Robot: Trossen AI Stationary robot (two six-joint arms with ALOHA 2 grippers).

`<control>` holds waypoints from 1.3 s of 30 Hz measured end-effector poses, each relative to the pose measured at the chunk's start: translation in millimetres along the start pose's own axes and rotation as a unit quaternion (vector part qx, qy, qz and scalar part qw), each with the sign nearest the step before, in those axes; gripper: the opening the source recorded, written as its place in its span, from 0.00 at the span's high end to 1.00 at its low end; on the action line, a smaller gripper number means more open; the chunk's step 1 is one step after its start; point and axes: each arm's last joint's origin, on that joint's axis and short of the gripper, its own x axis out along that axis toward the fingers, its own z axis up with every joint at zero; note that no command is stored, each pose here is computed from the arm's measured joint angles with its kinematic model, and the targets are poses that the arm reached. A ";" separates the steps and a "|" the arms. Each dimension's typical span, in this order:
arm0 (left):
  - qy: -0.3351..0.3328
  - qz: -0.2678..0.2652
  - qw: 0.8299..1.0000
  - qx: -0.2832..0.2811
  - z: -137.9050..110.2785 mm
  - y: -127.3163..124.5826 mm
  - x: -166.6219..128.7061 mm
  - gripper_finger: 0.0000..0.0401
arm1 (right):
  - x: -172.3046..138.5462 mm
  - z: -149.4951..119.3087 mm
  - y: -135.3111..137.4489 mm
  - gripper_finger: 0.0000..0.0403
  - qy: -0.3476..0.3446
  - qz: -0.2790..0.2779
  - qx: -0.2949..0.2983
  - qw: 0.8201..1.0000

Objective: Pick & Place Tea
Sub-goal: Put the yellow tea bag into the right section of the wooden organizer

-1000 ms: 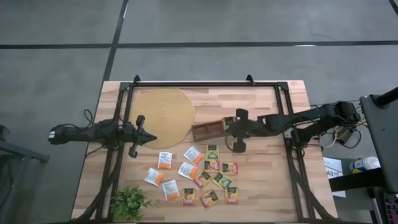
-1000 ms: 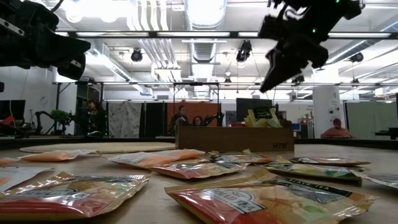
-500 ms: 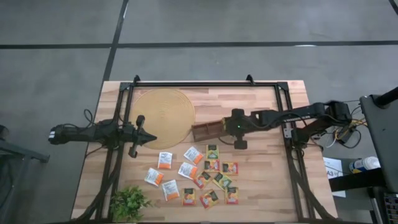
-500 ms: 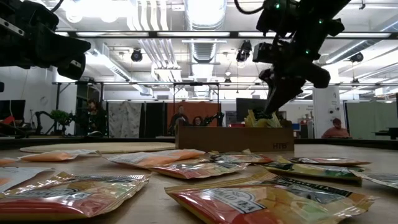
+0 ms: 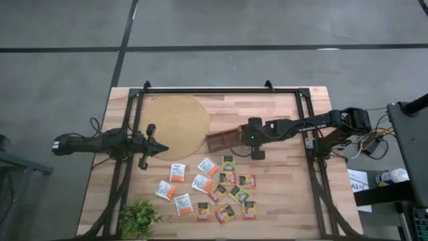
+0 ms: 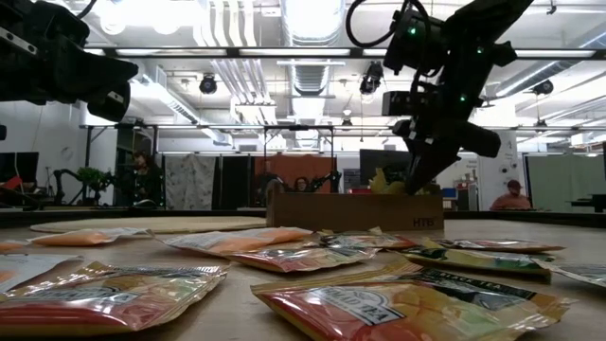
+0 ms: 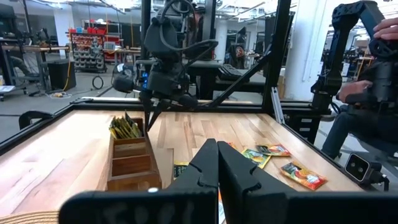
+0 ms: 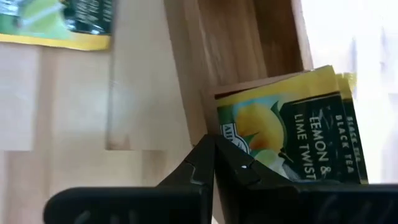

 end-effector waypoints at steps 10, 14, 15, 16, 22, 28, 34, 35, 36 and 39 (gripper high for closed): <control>0.000 0.000 1.000 0.000 0.0 0.0 0.0 1.00 | -1.7 0.4 -0.9 0.98 0.010 -0.010 0.010 1.000; 0.000 0.000 1.000 0.000 -0.1 0.0 0.0 1.00 | -5.5 6.6 -4.1 0.98 -0.001 -0.017 0.004 1.000; 0.000 0.000 1.000 0.000 0.0 0.0 0.0 1.00 | -6.2 7.6 -4.8 0.98 -0.003 -0.020 0.002 1.000; 0.000 0.000 1.000 0.000 -0.1 0.0 0.0 1.00 | -6.7 8.2 -5.8 0.98 -0.003 -0.024 0.000 1.000; 0.000 0.000 1.000 0.000 0.0 0.1 0.0 1.00 | -5.5 6.7 -8.7 0.98 0.000 -0.030 -0.003 1.000; 0.000 0.001 1.000 0.000 0.0 0.1 0.0 1.00 | -4.0 4.1 -8.3 0.98 0.004 -0.029 -0.008 1.000; 0.000 0.001 1.000 0.000 0.0 0.1 0.0 1.00 | -0.4 2.4 -10.3 0.98 0.008 -0.030 -0.006 0.999; 0.000 0.000 1.000 0.000 0.0 0.1 0.0 1.00 | 1.3 2.1 -10.7 0.98 0.011 -0.030 -0.006 0.999; 0.000 0.001 1.000 0.000 0.0 0.1 0.0 1.00 | 2.7 1.8 -10.7 0.98 0.013 -0.030 -0.006 0.999; 0.000 0.001 1.000 0.000 0.0 0.1 0.0 1.00 | 7.8 1.4 -10.2 0.98 0.020 -0.029 -0.007 0.999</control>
